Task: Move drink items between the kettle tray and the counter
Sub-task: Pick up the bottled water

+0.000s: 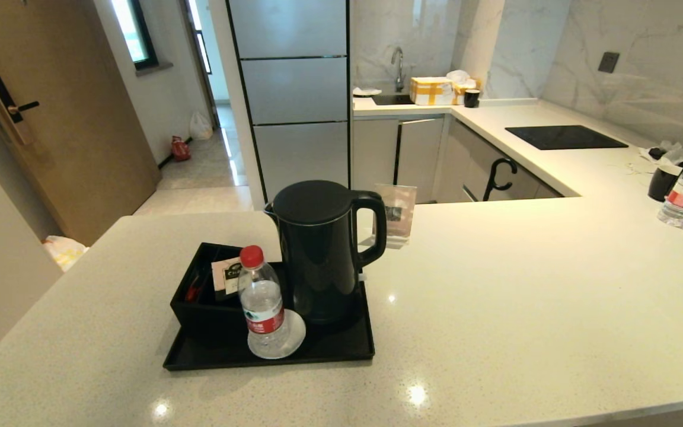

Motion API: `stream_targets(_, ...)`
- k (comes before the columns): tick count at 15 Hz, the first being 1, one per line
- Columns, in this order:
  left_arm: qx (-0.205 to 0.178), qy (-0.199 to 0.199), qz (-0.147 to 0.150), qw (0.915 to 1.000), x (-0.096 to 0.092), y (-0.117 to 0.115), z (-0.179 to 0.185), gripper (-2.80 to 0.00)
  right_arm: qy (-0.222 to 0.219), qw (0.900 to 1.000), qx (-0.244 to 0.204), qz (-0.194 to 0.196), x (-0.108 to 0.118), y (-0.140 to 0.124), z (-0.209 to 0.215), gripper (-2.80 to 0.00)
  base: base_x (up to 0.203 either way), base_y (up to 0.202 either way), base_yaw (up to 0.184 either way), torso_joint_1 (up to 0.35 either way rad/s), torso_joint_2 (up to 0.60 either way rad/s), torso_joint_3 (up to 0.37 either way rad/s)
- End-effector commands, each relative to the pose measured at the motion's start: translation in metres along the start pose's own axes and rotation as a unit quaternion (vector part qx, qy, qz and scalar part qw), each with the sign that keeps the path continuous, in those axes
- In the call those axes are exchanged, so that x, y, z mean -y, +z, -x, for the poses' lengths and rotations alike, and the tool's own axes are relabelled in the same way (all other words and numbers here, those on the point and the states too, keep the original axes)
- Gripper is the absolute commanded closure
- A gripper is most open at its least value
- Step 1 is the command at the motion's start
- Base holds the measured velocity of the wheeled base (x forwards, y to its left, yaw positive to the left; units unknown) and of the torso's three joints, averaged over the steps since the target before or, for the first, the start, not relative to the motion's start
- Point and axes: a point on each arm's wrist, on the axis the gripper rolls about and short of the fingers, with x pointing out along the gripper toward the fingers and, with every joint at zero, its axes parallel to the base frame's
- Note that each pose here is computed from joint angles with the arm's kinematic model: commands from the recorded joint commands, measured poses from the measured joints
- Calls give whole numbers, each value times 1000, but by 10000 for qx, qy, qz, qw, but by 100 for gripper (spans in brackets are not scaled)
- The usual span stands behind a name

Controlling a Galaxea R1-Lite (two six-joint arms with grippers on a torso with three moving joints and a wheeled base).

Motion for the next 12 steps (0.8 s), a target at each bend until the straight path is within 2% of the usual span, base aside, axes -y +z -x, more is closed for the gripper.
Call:
stream_targets(1,-6,4,-40,10000,0,0,0,0,0,10000,2,-3,0,0,0,0,0,0,0,0,0,0)
stream_targets(6,-15,5,-59,10000,0,0,0,0,0,10000,2,-3,0,0,0,0,0,0,0,0,0,0)
stream_targets(10,-194,39,-82,9998,0,3,2,0,0,10000,2,-3,0,0,0,0,0,0,0,0,0,0)
stream_targets(11,-250,57,-69,9996,0,16,4,0,0,10000,2,-3,0,0,0,0,0,0,0,0,0,0)
stream_targets(12,-302,116,-8,9995,0,41,6,0,0,10000,2,-3,0,0,0,0,0,0,0,0,0,0)
